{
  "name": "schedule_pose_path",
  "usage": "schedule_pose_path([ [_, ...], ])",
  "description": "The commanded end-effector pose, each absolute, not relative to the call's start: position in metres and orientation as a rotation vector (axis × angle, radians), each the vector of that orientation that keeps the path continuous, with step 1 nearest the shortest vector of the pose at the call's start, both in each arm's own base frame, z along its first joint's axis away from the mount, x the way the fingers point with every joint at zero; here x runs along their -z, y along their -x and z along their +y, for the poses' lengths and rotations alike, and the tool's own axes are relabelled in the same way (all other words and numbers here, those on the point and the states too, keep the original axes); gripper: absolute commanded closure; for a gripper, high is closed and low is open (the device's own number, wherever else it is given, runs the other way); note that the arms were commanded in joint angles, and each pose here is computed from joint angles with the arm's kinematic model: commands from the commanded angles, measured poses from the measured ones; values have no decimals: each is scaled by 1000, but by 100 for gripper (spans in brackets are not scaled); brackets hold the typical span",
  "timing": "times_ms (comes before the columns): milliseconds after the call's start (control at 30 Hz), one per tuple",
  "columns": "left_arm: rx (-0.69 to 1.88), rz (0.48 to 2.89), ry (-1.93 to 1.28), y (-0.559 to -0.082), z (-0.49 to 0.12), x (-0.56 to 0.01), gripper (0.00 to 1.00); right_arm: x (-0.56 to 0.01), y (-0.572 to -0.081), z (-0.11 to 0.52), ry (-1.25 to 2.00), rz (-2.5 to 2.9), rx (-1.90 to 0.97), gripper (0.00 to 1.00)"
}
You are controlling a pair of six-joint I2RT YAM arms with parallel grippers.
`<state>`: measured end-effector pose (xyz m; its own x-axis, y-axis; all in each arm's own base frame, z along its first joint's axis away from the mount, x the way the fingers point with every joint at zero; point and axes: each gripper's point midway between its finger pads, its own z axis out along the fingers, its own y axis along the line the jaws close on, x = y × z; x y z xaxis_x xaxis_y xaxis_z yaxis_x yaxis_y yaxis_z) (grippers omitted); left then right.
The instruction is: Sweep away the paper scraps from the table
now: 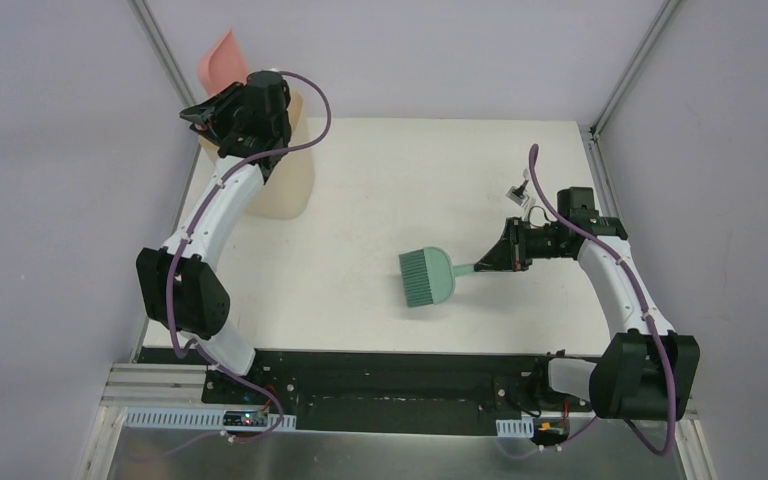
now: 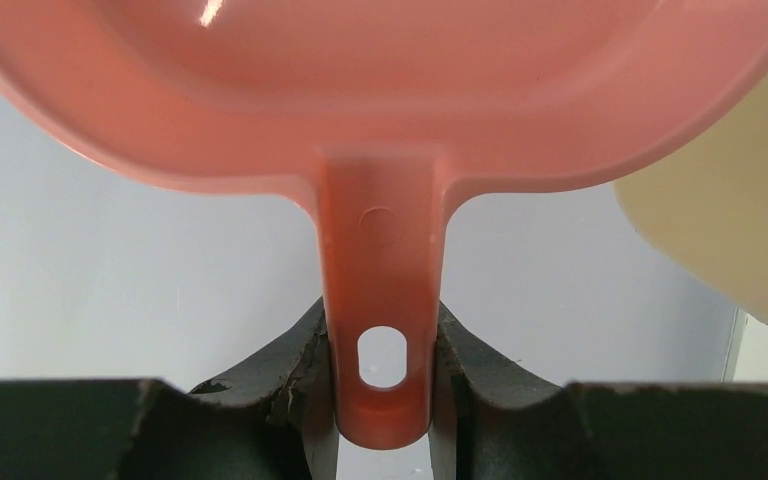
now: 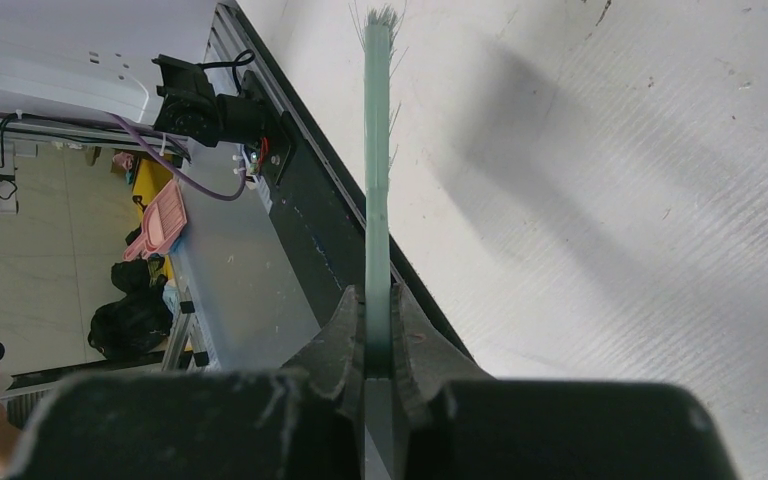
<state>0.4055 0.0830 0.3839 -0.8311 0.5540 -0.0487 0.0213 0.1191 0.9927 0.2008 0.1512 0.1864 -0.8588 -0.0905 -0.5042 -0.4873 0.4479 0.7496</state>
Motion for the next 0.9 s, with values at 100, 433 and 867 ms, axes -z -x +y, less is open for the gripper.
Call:
schedule_pose_path([
  [100, -1730, 1947, -476, -391, 81, -404, 94, -202, -206, 152, 566, 2230, -1337, 100],
  [433, -1661, 1882, -430, -392, 60, -424, 92, -199, -208, 150, 561, 2242, -1314, 100],
  [867, -1436, 1831, -593, -377, -28, -416, 92, -187, -218, 144, 526, 2265, -1228, 100],
])
